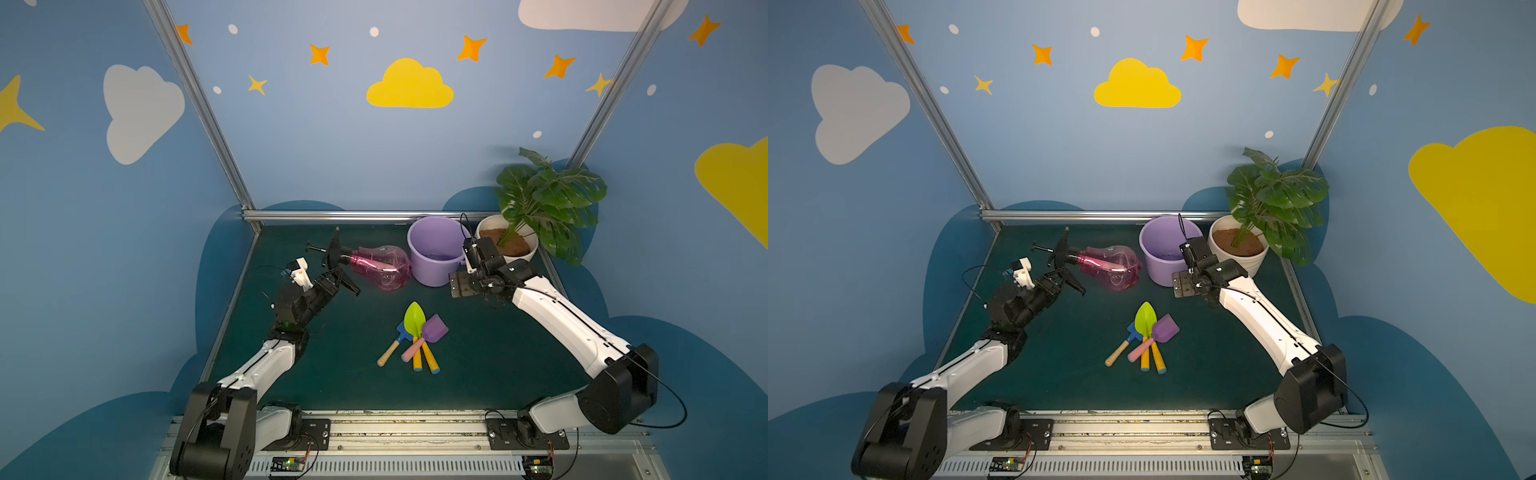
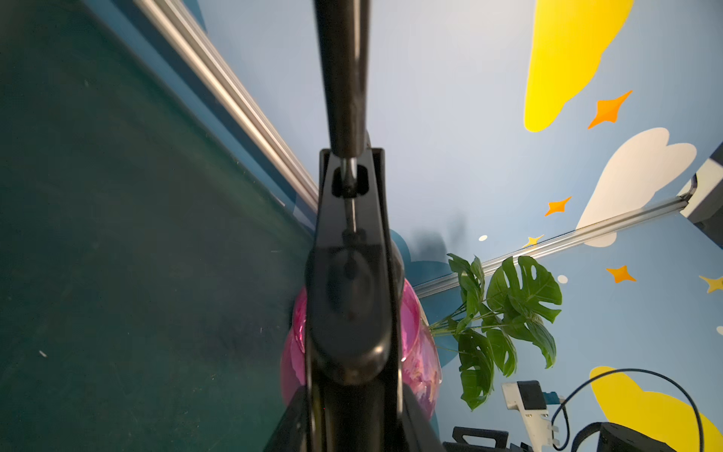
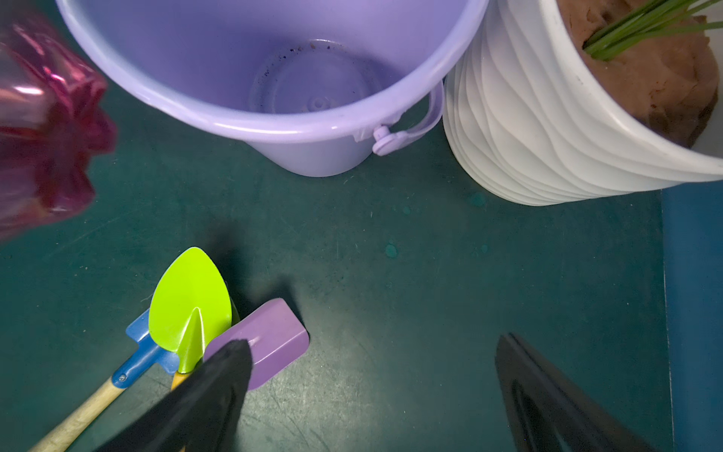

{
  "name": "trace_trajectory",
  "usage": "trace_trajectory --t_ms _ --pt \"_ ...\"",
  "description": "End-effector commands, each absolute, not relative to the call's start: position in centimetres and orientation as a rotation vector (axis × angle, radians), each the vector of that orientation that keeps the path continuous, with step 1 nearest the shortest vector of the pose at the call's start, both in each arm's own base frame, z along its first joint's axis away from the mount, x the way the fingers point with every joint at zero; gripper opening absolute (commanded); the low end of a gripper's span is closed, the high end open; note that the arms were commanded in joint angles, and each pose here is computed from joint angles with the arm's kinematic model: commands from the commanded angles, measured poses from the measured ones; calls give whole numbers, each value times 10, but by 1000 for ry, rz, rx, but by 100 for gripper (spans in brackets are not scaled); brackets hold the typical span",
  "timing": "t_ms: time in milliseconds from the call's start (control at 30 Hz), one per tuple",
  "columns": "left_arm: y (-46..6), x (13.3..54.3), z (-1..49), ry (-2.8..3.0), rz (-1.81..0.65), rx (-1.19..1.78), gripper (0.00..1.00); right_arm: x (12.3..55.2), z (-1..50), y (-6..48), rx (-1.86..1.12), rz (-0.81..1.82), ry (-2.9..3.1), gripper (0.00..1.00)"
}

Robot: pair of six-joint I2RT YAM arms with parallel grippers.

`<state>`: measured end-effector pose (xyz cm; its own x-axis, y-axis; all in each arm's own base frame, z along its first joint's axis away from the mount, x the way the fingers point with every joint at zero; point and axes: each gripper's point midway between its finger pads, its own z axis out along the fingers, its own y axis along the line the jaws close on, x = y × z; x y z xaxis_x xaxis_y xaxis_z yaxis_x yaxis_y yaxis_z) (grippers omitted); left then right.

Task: Organize the gardening tools
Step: Adjust the gardening tool at the center of the board.

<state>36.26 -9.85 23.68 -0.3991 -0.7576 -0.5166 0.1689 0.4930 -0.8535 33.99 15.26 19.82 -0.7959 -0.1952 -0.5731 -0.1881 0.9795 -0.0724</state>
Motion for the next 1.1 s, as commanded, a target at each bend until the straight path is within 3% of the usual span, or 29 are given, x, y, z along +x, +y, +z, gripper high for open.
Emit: trace_trajectory --t_ms 0,267,633,867,1067 --pt "-75 353 255 1723 -767 -367 7 336 200 151 -247 -13 2508 98" --pt "-54 335 290 1683 -401 -135 9 335 197 155 -241 14 2511 98" --pt "-49 346 275 1694 -67 60 3 329 193 153 -237 24 2508 98" --pt "-57 343 271 1666 91 163 3 330 188 156 -239 32 2518 98" --pt "-58 343 260 1671 85 149 5 331 190 157 -237 39 2514 98"
